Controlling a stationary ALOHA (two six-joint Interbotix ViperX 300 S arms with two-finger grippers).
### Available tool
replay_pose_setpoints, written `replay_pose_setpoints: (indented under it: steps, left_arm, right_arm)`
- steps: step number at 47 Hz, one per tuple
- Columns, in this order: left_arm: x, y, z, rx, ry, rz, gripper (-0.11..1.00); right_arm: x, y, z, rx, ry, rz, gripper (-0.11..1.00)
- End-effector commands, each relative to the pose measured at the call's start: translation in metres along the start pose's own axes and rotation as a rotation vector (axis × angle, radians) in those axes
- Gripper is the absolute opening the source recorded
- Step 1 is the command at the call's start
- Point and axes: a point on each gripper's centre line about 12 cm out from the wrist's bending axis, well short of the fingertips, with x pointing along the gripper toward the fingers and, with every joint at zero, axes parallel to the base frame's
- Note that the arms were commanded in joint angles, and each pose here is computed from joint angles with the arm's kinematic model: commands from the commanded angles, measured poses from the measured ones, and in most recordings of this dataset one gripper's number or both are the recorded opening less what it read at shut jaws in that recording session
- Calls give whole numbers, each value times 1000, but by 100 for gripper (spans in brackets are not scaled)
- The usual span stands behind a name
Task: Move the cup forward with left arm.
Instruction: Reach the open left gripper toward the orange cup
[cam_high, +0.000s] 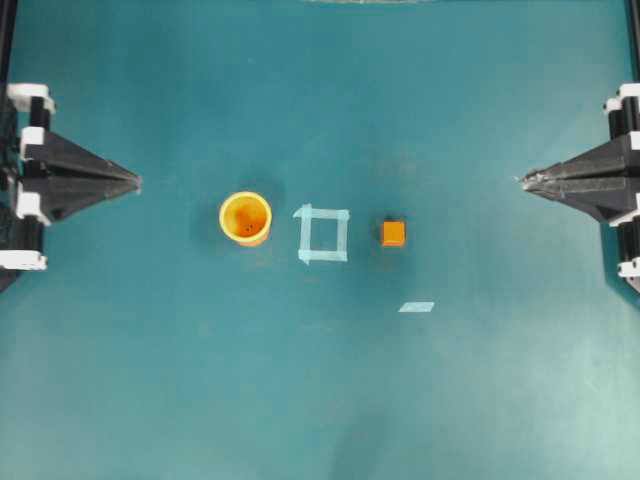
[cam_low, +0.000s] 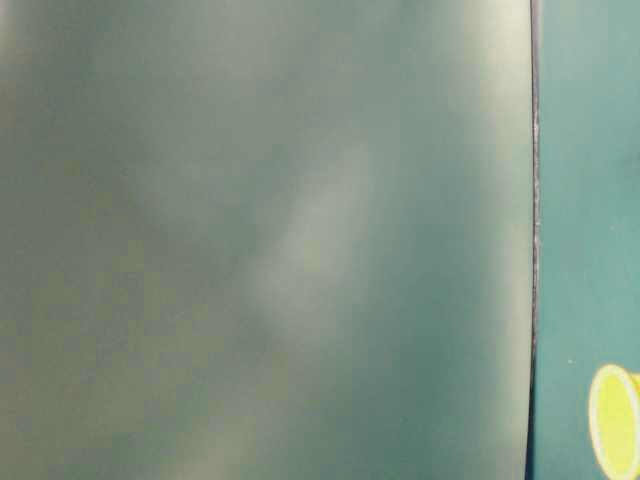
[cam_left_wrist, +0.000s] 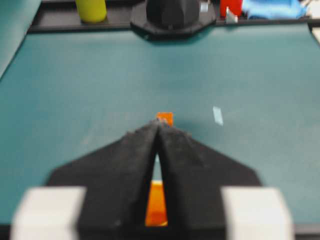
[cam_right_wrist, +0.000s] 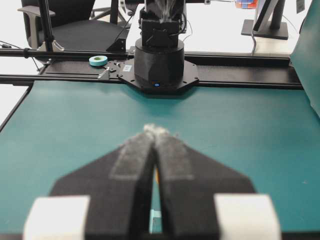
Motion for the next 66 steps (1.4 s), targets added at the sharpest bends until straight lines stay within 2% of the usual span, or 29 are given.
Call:
replay_pose_setpoints:
  steps: [1,9,11,14,25,34,44,58,66]
  left_arm:
    - [7,0,-3,4,15,1,17]
    - [17,1,-11,7,34,5,65]
    - [19,3,-14,5,39,12,74]
    - [23,6,-19,4,54,27,80]
    - [37,13,-43,2,135,55,82]
    - [46,11,-72,0,202,49,82]
    - [58,2,-102,2,264,14,82]
    - [70,-3,-132,2,282,1,82]
    - [72,-4,-149,1,337,-4,82]
  right_arm:
    - [3,0,12,0,-31,-1,-1]
    - [3,0,12,0,-29,-1,-1]
    - [4,-1,12,0,-31,-3,-1]
    - [4,-1,12,0,-31,-3,-1]
    - [3,0,14,1,-37,-1,-1]
    - [3,-1,16,1,-43,-3,-1]
    - [4,0,18,4,-46,-1,-1]
    - [4,0,20,8,-52,-1,-1]
    - [4,-1,23,9,-58,-3,-1]
